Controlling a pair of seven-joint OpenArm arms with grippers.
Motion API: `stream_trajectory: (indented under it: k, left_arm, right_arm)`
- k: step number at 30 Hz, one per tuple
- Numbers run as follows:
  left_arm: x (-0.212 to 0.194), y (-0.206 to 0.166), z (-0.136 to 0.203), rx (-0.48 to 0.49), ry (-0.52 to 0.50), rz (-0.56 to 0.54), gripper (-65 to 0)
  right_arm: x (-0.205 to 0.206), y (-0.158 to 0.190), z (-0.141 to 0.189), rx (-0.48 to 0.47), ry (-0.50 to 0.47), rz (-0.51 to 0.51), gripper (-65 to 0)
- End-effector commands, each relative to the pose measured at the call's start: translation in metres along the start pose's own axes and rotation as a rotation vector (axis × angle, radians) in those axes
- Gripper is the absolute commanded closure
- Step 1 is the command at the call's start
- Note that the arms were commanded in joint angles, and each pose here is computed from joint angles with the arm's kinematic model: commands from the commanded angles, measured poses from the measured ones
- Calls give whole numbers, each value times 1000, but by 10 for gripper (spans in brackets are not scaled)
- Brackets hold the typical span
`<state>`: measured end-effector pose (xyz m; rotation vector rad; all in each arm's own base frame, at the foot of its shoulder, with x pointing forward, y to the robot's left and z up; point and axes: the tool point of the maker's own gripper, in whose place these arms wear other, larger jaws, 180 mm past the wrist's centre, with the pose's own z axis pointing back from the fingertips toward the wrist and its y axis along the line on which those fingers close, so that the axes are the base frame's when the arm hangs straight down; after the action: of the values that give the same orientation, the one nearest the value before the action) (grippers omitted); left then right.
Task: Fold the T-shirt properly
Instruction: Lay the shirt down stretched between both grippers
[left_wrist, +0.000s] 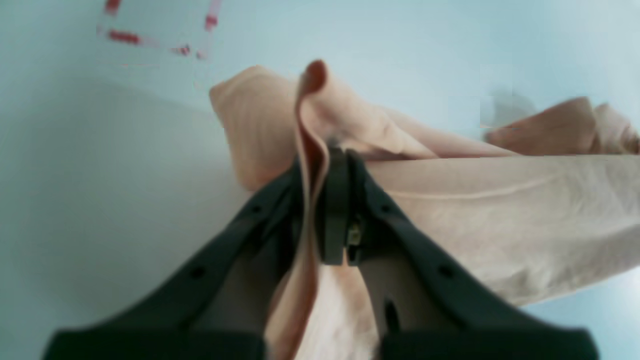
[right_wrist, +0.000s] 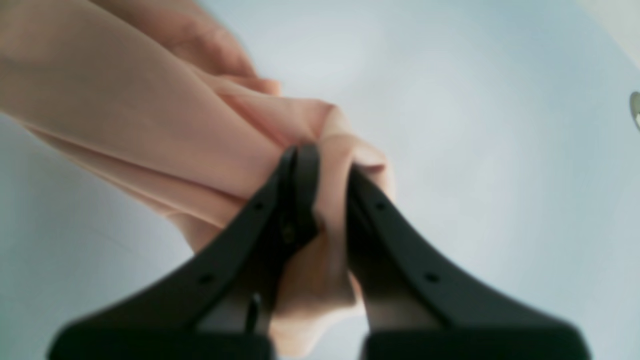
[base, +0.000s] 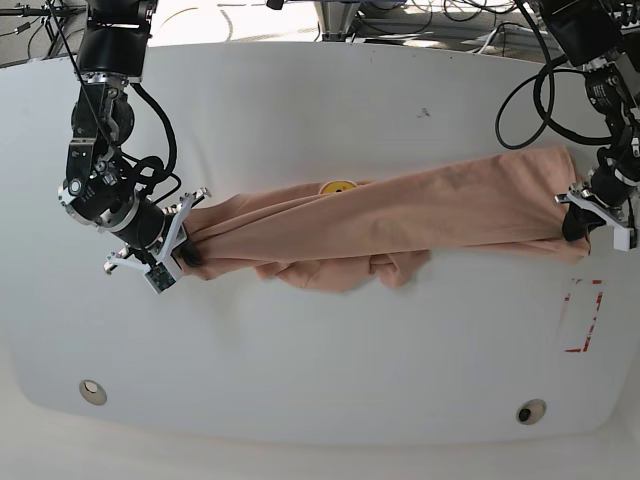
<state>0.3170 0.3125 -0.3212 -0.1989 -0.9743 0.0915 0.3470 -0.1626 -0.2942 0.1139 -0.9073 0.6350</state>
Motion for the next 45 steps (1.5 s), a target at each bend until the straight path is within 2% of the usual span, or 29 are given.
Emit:
stream_trajectory:
  k: [1, 5, 11, 16, 21, 26, 29, 40, 45]
  left_arm:
    - [8, 1, 6, -1, -41, -10, -125]
    - [-16, 2, 10, 3, 11, -1, -231]
    - [-40, 10, 21, 23, 90, -16, -242]
    - [-42, 30, 35, 67, 158, -47, -242]
    - [-20, 61, 61, 154, 125, -55, -260]
    - [11, 83, 72, 206, 57, -32, -403]
    - [15, 94, 68, 212, 53, 0, -447]
    - [-5, 113, 12, 131, 66, 225, -433]
    - [-8, 101, -11, 83, 82, 254, -433]
  right_arm:
    - [20, -3, 11, -24, -74, 26, -2]
    - [22, 6, 13, -17, -85, 28, -2]
    - [14, 9, 17, -20, -78, 10, -2]
    - [11, 14, 15, -11, -77, -7, -2]
    - [9, 20, 14, 0, -77, -17, -2]
    - [10, 20, 14, 0, -81, -20, -2]
    - [14, 22, 15, 0, -89, -13, -2]
    - [17, 21, 14, -2, -96, -11, -2]
    - [21, 18, 14, -6, -104, -8, -2]
